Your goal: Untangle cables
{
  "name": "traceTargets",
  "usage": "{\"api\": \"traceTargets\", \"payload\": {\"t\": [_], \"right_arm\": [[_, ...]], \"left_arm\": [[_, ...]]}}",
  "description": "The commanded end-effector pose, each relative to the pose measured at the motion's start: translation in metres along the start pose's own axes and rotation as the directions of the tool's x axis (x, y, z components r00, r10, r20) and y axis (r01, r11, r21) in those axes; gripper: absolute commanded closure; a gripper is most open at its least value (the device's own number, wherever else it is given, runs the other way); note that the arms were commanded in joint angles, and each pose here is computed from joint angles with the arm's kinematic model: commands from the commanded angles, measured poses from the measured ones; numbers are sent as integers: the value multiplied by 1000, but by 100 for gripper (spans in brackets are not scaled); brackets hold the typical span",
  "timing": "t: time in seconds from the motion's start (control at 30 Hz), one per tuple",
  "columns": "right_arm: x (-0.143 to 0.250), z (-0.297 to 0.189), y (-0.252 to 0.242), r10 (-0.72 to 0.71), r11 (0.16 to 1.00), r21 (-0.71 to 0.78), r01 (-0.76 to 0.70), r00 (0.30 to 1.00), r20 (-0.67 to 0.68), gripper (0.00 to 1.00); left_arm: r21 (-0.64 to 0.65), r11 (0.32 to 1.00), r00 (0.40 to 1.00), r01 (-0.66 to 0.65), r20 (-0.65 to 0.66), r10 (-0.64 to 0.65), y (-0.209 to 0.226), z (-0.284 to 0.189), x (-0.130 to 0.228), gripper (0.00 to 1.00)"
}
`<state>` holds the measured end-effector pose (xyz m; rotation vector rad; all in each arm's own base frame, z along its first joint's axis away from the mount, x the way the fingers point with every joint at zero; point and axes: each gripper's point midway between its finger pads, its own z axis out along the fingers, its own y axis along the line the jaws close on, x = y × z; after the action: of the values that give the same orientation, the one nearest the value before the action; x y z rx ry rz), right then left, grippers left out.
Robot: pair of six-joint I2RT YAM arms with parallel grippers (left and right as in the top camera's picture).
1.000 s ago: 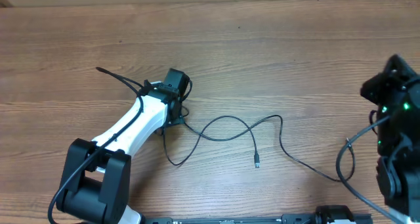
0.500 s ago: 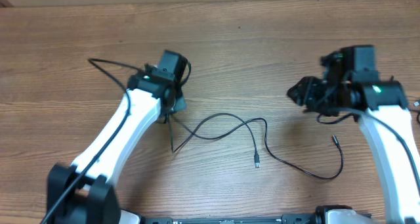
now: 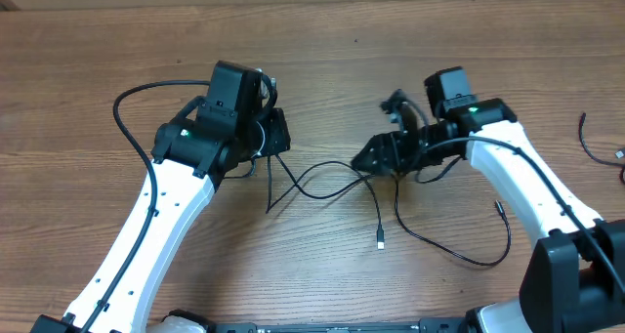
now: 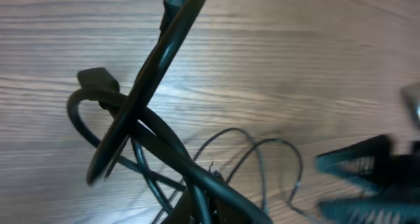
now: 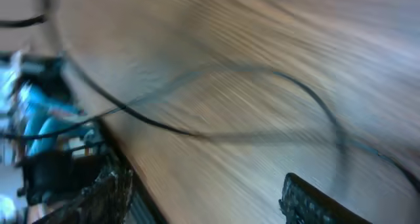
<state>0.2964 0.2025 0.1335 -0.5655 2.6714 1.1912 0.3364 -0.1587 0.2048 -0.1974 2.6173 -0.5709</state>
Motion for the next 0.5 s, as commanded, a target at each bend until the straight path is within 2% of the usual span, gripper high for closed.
{"api": "traceTargets", "payload": {"t": [0.0,0.03,0.07,0.2,0.23,0.27,0.37,0.47], "right_arm": [[9,19,46,-205,951,-231,206,978,31,27],[7,24,65,-266,902,-329,280,960,87,27],[5,25,72,-295,875,-364,318,948,118,27],[2,36,94,-391,811,-399,428,904,174,22],[1,39,97,-407,804,-395,444,896,179,17],[-4,48,96,-418,822,-343,454,891,177,0],[-32,59,81,-359,902,-175,395,910,206,0],[-47,58,80,-361,906,-133,402,898,253,14]], "left_arm": [[154,985,996,83,6,-84,-30,-13,-9,96],[199,969,989,146,-6,-148,-36,-15,-14,96],[215,962,986,165,-14,-166,-37,-16,-15,96],[302,926,973,229,-60,-221,-43,-24,-22,96],[314,921,973,230,-68,-220,-44,-25,-21,96],[336,913,973,232,-90,-214,-48,-27,-19,96],[376,897,971,233,-132,-197,-56,-30,-13,96],[409,882,970,235,-164,-182,-63,-34,-9,96]]}}
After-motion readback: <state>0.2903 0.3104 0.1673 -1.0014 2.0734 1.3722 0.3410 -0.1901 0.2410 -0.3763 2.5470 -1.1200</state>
